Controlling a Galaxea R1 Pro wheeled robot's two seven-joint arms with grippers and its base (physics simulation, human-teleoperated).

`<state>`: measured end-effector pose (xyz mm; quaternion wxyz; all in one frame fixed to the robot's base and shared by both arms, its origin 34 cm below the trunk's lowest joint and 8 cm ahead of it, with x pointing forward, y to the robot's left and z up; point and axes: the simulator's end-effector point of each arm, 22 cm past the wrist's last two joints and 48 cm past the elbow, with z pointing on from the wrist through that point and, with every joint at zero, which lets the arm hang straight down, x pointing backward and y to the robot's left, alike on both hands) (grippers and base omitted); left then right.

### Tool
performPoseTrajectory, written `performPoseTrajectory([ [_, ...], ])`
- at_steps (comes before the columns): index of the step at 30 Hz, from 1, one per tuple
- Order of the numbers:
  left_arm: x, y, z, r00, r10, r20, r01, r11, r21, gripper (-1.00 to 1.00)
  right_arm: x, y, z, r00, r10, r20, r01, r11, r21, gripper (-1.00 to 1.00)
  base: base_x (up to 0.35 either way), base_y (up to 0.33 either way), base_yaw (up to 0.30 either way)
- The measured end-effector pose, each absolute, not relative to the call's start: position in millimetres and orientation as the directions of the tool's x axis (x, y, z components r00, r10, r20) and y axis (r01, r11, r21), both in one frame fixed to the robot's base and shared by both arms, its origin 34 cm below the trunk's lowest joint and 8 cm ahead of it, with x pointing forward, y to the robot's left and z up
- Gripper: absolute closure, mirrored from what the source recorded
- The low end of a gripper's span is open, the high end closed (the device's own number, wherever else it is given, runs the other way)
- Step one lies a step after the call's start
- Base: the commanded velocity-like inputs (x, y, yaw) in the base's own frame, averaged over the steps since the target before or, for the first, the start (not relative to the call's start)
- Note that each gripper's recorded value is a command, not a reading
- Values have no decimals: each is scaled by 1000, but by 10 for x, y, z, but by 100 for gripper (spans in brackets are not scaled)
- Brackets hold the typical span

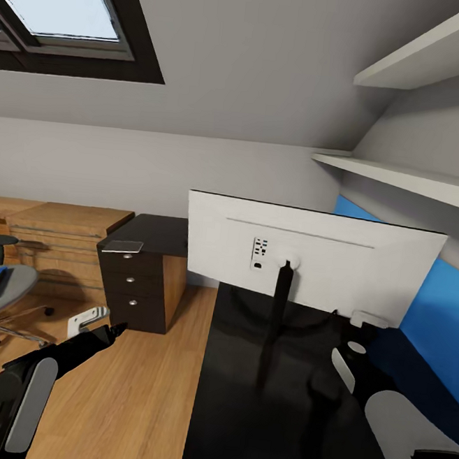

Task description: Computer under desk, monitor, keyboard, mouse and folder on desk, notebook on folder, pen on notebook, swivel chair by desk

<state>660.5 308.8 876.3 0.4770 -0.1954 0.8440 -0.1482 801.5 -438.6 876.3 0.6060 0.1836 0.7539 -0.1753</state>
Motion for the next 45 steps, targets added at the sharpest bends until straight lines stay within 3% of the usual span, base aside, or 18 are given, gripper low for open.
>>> performPoseTrajectory([
  [13,6607,3077,8767,-470,-469,-748,-184,881,-436,-100,8014,-4396,8766,-197,64,-978,490,871,-42,-100,92,0,0],
  [26,6612,3070,8764,-471,-468,-748,-182,881,-437,-100,8016,-4393,8754,-199,66,-978,491,870,-41,-100,-259,10,0],
  [37,6611,3064,8766,-472,-466,-749,-181,882,-435,-100,7932,-4531,8713,-206,115,-972,551,834,-18,-100,-214,228,0],
  [45,6612,3029,8767,-476,-461,-749,-174,884,-433,-100,7876,-4614,8715,-240,170,-956,597,802,-7,-100,35,304,0],
])
